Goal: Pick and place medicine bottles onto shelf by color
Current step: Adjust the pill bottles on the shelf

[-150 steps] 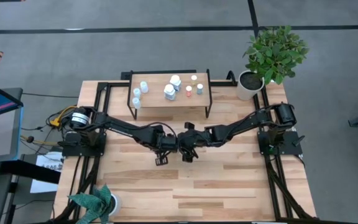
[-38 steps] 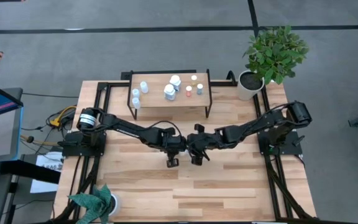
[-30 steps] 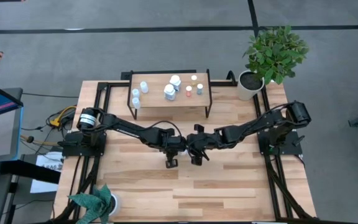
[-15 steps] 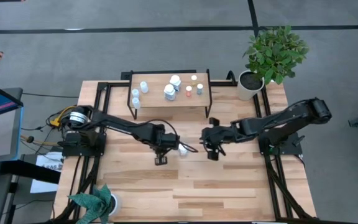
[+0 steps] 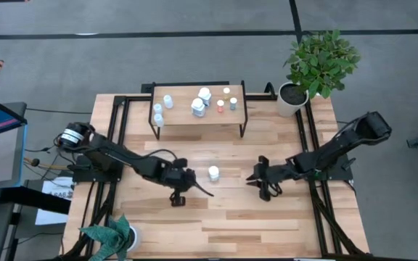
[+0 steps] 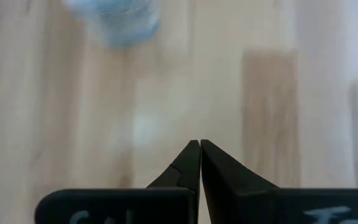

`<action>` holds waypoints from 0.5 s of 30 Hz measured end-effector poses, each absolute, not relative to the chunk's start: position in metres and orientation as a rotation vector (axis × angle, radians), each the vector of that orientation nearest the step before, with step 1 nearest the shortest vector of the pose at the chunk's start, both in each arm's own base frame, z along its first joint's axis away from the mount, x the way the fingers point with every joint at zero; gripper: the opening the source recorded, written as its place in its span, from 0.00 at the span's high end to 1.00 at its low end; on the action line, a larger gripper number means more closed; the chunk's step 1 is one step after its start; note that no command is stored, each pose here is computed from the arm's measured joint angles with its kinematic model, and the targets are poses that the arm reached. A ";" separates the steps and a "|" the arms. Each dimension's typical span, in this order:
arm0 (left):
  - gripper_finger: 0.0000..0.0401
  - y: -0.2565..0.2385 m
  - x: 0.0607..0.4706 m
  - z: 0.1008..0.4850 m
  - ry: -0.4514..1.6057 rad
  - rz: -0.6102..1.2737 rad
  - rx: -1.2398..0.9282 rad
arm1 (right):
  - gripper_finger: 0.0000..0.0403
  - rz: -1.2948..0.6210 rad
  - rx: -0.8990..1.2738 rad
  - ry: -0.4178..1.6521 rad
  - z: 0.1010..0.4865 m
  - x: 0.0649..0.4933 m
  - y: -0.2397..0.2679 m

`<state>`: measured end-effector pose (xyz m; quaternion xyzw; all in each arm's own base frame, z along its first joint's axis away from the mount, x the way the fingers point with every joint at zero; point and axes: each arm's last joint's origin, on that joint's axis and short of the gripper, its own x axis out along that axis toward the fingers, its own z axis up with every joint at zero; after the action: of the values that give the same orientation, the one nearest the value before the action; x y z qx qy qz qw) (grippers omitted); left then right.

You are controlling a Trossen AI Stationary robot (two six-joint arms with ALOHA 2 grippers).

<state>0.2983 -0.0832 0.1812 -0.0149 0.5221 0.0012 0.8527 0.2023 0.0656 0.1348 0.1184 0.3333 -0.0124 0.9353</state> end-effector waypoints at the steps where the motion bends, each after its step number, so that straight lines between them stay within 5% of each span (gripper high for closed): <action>1: 1.00 -0.085 0.297 0.175 1.035 -0.012 -0.041 | 0.74 -0.021 0.247 0.667 0.134 0.204 0.066; 15: 1.00 -0.064 0.248 0.138 0.579 0.027 -0.157 | 0.74 -0.079 0.271 0.637 0.132 0.216 0.055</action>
<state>0.2480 -0.0638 0.1384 -0.0771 0.2854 0.0133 0.9552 0.2162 0.0552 0.1324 0.1327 0.3119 -0.0387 0.9400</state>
